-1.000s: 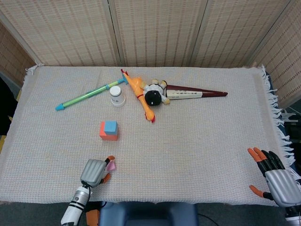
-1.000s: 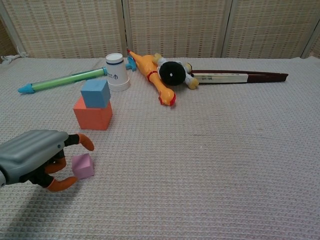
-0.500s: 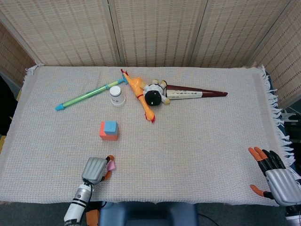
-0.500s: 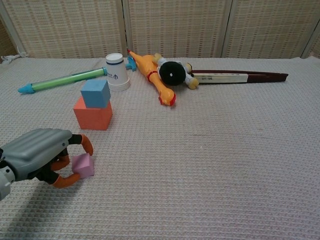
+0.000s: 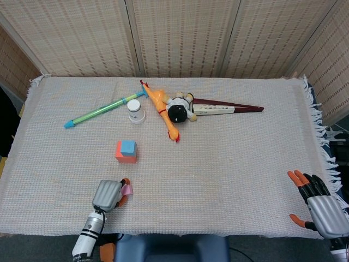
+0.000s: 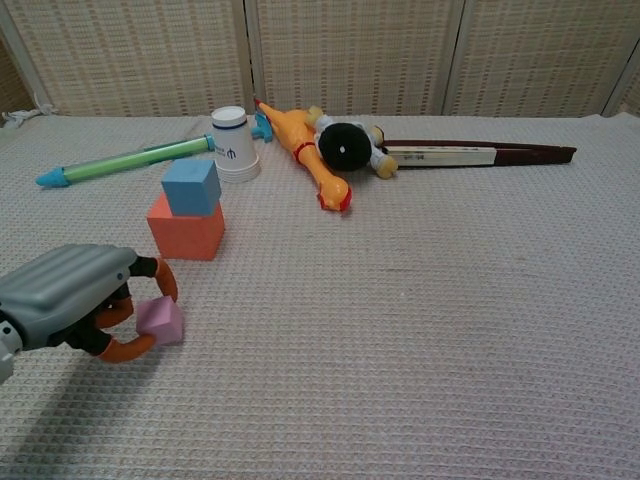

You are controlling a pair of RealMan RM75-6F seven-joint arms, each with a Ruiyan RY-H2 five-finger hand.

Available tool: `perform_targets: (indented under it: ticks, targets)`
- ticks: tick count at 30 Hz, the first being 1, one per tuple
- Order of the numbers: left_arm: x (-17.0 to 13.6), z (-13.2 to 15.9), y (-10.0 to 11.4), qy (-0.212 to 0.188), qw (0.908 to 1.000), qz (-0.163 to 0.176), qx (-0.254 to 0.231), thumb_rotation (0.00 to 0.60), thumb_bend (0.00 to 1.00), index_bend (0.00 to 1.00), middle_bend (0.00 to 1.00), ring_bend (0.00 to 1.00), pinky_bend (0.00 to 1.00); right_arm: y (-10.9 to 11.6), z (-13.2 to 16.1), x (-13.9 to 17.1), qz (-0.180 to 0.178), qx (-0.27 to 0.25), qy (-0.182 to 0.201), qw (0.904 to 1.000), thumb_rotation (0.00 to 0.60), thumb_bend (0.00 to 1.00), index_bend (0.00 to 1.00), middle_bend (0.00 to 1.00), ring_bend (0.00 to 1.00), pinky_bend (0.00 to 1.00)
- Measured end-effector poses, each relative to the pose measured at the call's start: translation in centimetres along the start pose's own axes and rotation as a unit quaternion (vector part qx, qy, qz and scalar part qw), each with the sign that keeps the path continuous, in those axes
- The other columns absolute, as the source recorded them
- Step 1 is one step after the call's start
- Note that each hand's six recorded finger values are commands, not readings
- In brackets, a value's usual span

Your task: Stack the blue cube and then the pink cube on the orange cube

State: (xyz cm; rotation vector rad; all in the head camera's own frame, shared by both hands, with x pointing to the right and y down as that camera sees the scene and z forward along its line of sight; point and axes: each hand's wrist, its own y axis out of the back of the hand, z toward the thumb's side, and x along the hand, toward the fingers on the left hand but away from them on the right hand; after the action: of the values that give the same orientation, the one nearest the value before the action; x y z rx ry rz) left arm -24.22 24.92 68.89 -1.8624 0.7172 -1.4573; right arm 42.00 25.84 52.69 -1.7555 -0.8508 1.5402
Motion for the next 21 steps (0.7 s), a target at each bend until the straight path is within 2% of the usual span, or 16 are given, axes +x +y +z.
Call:
perform_targets:
  ticks: [5, 11, 18, 21]
  targets:
    - [-0.4, -0.8, 1.7, -0.017, 0.9993, 0.021, 0.025, 0.6, 0.34, 0.53, 1.0, 1.0, 1.0, 0.0, -0.1, -0.1, -0.001, 0.0, -0.002, 1.0, 0.6, 0.07, 0.0, 0.0, 0.0, 0.0]
    - [-0.6, -2.3, 4.9, -0.051, 0.9936, 0.063, 0.078, 0.6, 0.34, 0.53, 1.0, 1.0, 1.0, -0.3, 0.0, -0.4, 0.003, 0.003, -0.006, 1.0, 0.6, 0.07, 0.0, 0.0, 0.0, 0.0]
    - [1.6, -2.3, 9.8, -0.096, 0.9855, 0.098, 0.099, 0.6, 0.34, 0.55, 1.0, 1.0, 1.0, -0.6, 0.1, -0.5, 0.004, 0.007, -0.006, 0.9999, 0.6, 0.07, 0.0, 0.0, 0.0, 0.0]
    - [2.5, -1.9, 11.3, -0.114, 0.9819, 0.103, 0.111, 0.6, 0.34, 0.55, 1.0, 1.0, 1.0, -0.7, 0.2, -0.6, 0.005, 0.011, -0.007, 0.9999, 0.6, 0.07, 0.0, 0.0, 0.0, 0.0]
